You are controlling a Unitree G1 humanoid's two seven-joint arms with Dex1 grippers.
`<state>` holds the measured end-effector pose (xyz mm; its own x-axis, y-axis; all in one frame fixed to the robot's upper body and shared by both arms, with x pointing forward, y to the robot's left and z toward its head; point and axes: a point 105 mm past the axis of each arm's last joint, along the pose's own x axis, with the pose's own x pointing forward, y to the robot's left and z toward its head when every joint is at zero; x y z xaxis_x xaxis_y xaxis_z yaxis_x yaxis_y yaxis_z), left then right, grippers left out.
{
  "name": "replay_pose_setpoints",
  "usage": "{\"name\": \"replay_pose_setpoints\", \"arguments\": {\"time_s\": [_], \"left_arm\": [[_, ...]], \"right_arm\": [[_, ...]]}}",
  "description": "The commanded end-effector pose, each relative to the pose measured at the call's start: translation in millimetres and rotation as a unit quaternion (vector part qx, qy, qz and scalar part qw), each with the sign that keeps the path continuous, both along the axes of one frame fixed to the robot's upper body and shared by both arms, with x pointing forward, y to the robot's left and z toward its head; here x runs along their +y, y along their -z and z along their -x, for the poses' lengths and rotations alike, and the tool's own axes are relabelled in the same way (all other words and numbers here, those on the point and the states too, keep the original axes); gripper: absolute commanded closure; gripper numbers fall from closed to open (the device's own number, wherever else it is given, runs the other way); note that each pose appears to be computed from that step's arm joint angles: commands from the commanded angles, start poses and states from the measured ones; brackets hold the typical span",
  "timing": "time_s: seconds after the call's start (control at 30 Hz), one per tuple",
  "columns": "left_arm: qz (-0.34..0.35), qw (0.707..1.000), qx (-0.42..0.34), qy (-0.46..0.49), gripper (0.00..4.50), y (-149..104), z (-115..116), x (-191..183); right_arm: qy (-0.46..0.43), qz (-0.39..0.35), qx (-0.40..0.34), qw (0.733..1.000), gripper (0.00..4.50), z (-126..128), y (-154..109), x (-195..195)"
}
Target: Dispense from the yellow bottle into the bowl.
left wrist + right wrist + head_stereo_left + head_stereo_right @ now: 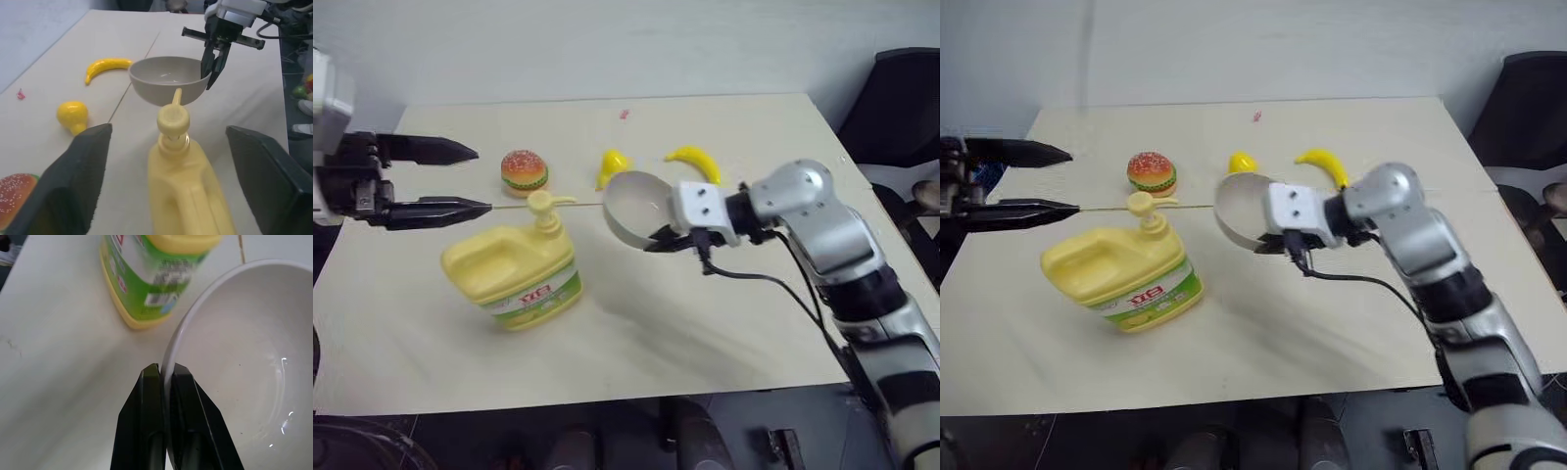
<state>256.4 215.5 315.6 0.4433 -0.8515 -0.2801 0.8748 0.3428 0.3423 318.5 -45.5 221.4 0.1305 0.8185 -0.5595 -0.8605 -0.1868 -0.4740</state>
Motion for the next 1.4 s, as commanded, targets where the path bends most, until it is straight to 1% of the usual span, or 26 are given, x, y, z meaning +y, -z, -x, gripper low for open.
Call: {"name": "replay_pose_setpoints", "arguments": {"time_s": [0.03, 0.13, 0.23, 0.3, 0.47, 0.57, 0.63, 0.73, 0.9, 1.2, 1.4], "left_arm": [[-0.012, 1.0, -0.017, 0.017, 1.89, 0, -2, -7], [-0.004, 0.999, -0.018, 0.028, 2.84, 3, -4, -15], [-0.005, 0.999, -0.018, 0.04, 3.81, 10, -5, -24], [-0.003, 0.999, -0.024, 0.037, 4.42, 11, -7, -26], [-0.008, 0.999, -0.033, 0.028, 4.42, 13, -13, -27], [-0.013, 0.999, -0.036, 0.028, 4.42, 18, -15, -26], [-0.008, 0.999, -0.042, 0.025, 4.42, 17, -17, -26], [-0.01, 0.999, -0.046, 0.019, 4.42, 17, -22, -27], [-0.04, 0.998, -0.043, 0.028, 4.42, 30, -23, -28], [-0.051, 0.997, -0.043, 0.037, 4.42, 40, -33, -34], [-0.063, 0.996, -0.039, 0.045, 4.42, 44, -33, -35]], "right_arm": [[-0.028, 0.023, -0.021, 0.999, 4.5, -2, -11, 13], [-0.044, 0.048, -0.041, 0.997, 4.5, -6, -11, 19], [-0.052, 0.065, -0.063, 0.995, 4.5, -13, -18, 29], [-0.059, 0.07, -0.073, 0.993, 4.5, -15, -24, 33], [-0.077, 0.078, -0.082, 0.991, 4.5, -14, -36, 39], [-0.095, 0.08, -0.085, 0.989, 4.5, -8, -43, 42], [-0.101, 0.08, -0.084, 0.988, 4.5, -5, -46, 43], [-0.107, 0.081, -0.088, 0.987, 4.5, -4, -50, 44], [-0.115, 0.082, -0.088, 0.986, 4.5, 1, -55, 44], [-0.131, 0.096, -0.102, 0.982, 4.5, 7, -64, 40], [-0.134, 0.098, -0.115, 0.979, 4.5, 10, -69, 40]]}}
